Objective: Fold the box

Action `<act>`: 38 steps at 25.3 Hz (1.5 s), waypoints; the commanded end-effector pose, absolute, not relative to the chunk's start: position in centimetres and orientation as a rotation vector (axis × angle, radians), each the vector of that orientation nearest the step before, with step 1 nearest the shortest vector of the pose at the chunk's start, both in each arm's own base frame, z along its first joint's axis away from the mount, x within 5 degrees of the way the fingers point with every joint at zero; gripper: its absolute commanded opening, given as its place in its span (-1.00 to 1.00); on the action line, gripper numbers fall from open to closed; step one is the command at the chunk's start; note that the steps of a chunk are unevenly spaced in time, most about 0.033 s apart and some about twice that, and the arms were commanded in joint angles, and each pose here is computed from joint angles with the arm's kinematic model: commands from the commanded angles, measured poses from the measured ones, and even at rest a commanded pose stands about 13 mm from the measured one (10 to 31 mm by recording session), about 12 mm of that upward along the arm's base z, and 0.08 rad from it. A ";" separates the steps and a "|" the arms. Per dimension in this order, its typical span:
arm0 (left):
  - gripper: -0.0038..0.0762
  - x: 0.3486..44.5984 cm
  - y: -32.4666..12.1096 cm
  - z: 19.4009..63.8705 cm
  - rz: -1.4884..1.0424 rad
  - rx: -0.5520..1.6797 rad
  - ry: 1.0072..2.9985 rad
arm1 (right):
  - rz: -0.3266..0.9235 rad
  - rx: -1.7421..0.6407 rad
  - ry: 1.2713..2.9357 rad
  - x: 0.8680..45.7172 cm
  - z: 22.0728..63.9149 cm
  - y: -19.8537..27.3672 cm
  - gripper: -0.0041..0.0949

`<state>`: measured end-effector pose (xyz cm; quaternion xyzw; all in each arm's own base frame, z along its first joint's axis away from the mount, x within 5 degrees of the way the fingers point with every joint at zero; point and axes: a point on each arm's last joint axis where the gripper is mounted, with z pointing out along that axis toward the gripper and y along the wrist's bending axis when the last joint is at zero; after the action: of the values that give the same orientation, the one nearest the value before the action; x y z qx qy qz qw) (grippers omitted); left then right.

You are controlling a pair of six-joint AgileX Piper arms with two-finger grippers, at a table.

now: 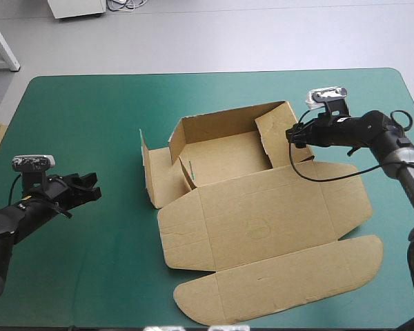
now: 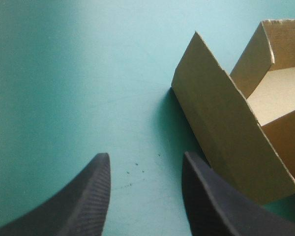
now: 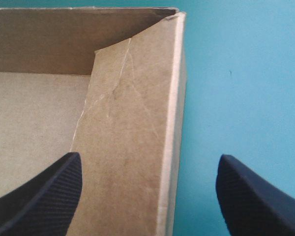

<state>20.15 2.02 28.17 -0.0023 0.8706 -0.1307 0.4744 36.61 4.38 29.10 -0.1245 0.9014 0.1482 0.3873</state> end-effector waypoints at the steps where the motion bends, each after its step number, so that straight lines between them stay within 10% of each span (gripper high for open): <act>1: -0.08 20.4 1.9 29.7 -0.331 -0.017 2.066 | 0.327 -0.375 2.240 37.5 30.3 5.6 0.35; 12: -0.08 20.3 1.8 29.7 -0.346 -0.012 2.070 | 0.303 -0.392 2.357 40.6 28.8 6.3 0.16; 20: -0.08 20.3 1.7 29.7 -0.352 -0.008 2.072 | 0.284 -0.461 2.410 41.3 29.0 6.7 -0.94; 38: -0.08 20.3 1.8 29.7 -0.341 -0.004 2.069 | 0.253 -0.175 2.366 42.1 31.7 5.7 -0.92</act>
<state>20.02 1.76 28.10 0.0092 0.8730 -0.1404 0.4669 42.36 5.80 26.70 -0.0775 0.9485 0.0881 0.2943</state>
